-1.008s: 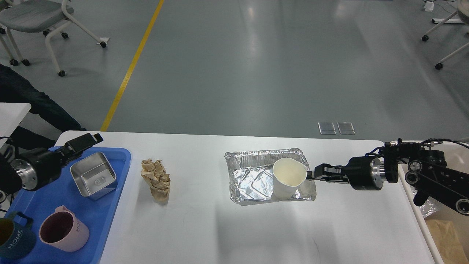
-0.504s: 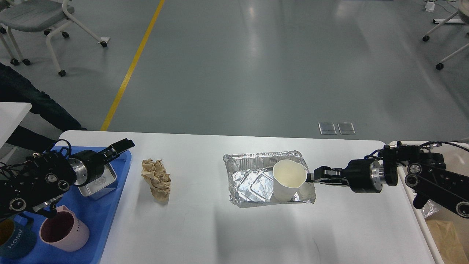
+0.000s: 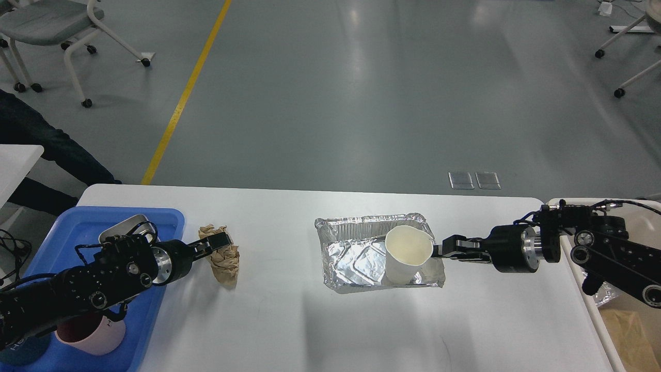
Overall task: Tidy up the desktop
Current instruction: 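Reach the left gripper to the crumpled brown wrapper and grasp it, then lift the brown wrapper with the left gripper and drop it into the foil tray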
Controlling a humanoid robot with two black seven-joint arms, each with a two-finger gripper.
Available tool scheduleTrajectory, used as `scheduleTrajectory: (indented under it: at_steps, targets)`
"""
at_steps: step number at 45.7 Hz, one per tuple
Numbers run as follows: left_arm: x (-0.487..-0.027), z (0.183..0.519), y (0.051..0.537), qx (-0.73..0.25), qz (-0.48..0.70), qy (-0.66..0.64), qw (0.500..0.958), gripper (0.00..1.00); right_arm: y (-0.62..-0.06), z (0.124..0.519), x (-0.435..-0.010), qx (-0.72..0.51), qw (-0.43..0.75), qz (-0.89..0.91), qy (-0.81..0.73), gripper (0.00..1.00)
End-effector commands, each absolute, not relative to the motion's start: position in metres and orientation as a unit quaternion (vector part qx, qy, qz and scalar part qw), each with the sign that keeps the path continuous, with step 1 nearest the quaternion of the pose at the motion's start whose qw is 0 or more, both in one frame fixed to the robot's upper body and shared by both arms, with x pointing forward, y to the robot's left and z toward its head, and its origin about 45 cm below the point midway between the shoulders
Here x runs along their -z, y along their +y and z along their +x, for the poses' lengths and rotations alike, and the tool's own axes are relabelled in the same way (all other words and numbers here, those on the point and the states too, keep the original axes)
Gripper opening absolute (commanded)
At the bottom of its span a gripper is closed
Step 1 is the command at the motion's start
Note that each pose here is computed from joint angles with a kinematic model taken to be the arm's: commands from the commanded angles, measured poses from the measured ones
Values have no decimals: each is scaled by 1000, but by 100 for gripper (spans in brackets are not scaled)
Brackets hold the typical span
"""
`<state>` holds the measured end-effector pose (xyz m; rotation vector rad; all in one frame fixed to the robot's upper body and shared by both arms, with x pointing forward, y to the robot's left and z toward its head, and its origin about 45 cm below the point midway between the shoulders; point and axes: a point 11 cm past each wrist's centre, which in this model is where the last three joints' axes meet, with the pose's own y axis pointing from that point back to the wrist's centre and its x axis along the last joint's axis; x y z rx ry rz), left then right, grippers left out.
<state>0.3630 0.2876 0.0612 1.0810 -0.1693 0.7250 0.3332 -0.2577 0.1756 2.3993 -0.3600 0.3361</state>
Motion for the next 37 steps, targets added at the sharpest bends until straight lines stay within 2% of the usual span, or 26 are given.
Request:
scheduleTrajectory:
  at_steps: [1, 10, 18, 23, 37]
  targets:
    - [-62, 367, 276, -323, 501, -94, 797, 35, -258, 334, -177, -131, 339, 921, -139, 0]
    - [-63, 365, 266, -312, 476, -100, 816, 1, -258, 334, -176, -131, 339, 921, -141, 0]
    - [-75, 372, 271, -313, 460, -111, 824, 0, -258, 334, -176, -131, 339, 921, -141, 0]
    - [-91, 378, 294, -315, 464, -111, 820, 0, -257, 334, -176, -131, 339, 921, -140, 0]
    - [-175, 392, 333, -318, 445, -145, 824, 0, -258, 335, -176, -131, 339, 921, -141, 0]
